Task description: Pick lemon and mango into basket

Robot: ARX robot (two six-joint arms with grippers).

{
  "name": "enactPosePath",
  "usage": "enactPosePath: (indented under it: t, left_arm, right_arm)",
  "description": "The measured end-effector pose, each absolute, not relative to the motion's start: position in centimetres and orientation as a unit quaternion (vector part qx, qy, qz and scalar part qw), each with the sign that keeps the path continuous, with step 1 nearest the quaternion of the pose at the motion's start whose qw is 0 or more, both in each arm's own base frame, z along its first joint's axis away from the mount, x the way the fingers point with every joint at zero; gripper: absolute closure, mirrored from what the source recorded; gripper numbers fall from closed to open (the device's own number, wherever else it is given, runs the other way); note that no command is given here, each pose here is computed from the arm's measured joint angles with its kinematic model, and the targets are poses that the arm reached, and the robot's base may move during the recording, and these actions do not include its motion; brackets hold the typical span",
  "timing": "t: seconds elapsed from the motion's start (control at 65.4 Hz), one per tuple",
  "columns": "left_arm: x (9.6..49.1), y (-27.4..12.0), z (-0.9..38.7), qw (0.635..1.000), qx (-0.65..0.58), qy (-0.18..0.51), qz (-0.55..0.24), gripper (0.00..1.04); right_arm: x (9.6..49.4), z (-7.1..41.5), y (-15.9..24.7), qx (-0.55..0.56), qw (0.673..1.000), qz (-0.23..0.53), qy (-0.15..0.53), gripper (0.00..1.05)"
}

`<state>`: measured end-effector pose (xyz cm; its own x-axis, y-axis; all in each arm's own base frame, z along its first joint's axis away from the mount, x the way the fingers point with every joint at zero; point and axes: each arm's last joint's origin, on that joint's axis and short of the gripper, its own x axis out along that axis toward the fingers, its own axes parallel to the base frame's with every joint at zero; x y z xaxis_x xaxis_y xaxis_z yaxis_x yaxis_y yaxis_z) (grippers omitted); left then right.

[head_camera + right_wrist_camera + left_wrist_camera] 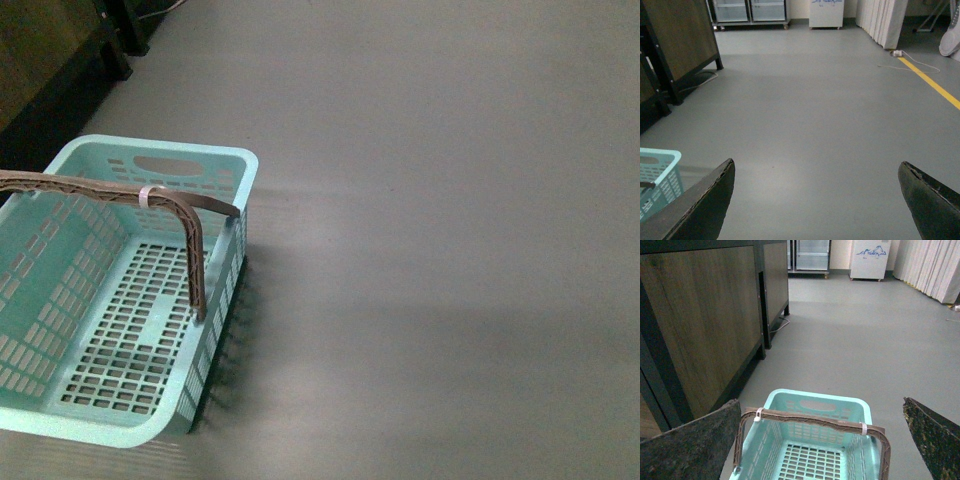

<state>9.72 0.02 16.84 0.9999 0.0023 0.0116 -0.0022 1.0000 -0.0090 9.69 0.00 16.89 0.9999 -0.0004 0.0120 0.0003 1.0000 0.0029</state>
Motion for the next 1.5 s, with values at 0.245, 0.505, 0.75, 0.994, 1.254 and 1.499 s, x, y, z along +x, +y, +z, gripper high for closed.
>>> enactPosePath:
  t: [0.245, 0.505, 0.75, 0.994, 1.254, 1.499]
  left_arm:
    - [9.7, 0.0, 16.8, 1.000, -0.004, -0.006, 0.001, 0.07]
    - [10.1, -1.5, 17.8, 0.942, -0.189, 0.264, 0.086, 0.07]
    - [14.1, -1.4, 19.5, 0.853, -0.450, 0.243, 0.107, 0.07]
    - [19.3, 1.5, 16.3, 0.803, -0.521, 0.230, 0.176, 0.07]
    - [24.5, 2.5, 12.6, 0.785, -0.532, 0.242, 0.206, 0.07]
    - [29.8, 2.4, 8.3, 0.767, -0.533, 0.275, 0.229, 0.07]
  right_arm:
    - [9.7, 16.9, 0.0, 0.001, 1.000, 0.000, -0.006, 0.09]
    - [9.7, 16.9, 0.0, 0.001, 1.000, 0.000, -0.006, 0.09]
    - [9.7, 16.9, 0.0, 0.001, 1.000, 0.000, -0.006, 0.09]
    - [9.7, 16.9, 0.0, 0.001, 1.000, 0.000, -0.006, 0.09]
    - [9.7, 16.9, 0.0, 0.001, 1.000, 0.000, -0.006, 0.09]
    - [9.7, 16.9, 0.0, 0.001, 1.000, 0.000, -0.006, 0.09]
